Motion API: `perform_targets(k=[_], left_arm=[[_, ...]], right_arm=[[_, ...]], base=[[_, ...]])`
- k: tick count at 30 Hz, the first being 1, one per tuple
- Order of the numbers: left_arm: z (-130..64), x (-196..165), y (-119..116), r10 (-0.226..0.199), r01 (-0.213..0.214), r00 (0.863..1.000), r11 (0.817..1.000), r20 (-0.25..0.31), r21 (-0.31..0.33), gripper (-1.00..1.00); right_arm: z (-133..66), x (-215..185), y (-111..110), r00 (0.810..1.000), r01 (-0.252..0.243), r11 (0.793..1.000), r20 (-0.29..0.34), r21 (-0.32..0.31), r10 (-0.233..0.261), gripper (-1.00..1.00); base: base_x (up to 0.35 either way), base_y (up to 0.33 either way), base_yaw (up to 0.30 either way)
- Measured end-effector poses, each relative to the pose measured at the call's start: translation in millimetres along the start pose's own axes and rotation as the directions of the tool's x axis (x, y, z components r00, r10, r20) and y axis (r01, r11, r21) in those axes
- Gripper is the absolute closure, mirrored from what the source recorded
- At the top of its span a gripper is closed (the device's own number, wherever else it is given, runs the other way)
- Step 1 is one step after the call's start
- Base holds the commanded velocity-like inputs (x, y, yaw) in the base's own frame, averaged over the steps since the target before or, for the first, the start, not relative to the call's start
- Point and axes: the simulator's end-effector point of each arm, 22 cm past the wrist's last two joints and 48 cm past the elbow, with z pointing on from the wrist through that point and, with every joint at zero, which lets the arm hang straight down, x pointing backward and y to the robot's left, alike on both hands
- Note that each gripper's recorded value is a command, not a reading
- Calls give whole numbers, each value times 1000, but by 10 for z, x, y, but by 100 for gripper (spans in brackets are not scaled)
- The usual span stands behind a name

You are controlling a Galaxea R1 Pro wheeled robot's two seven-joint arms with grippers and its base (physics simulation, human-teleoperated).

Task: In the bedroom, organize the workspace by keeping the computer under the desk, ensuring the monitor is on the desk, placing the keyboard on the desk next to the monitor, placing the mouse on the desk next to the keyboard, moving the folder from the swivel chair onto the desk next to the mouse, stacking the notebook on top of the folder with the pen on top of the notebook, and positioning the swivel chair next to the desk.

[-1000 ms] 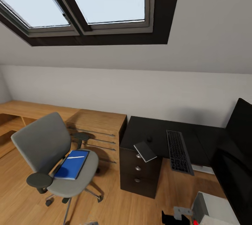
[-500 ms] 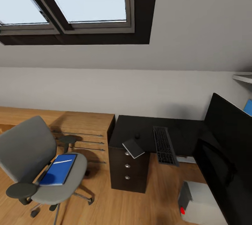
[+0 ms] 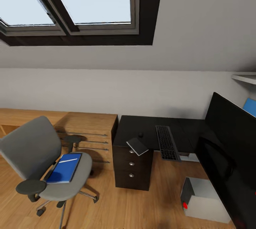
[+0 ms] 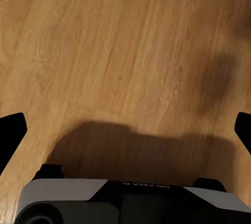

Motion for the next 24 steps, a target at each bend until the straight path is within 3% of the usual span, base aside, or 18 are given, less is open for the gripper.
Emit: perform_targets(k=[14, 24], left_arm=[[0, -6, -14, 2, -2, 1000, 1000, 2, 2, -100], [-7, -34, -44, 6, -6, 1000, 1000, 9, 8, -100]], right_arm=[[-5, 16, 2, 1000, 3, 1000, -3, 0, -3, -100], [-9, -16, 2, 1000, 2, 1000, 5, 0, -2, -100]], base=[[-164, 101, -12], [-25, 17, -177]])
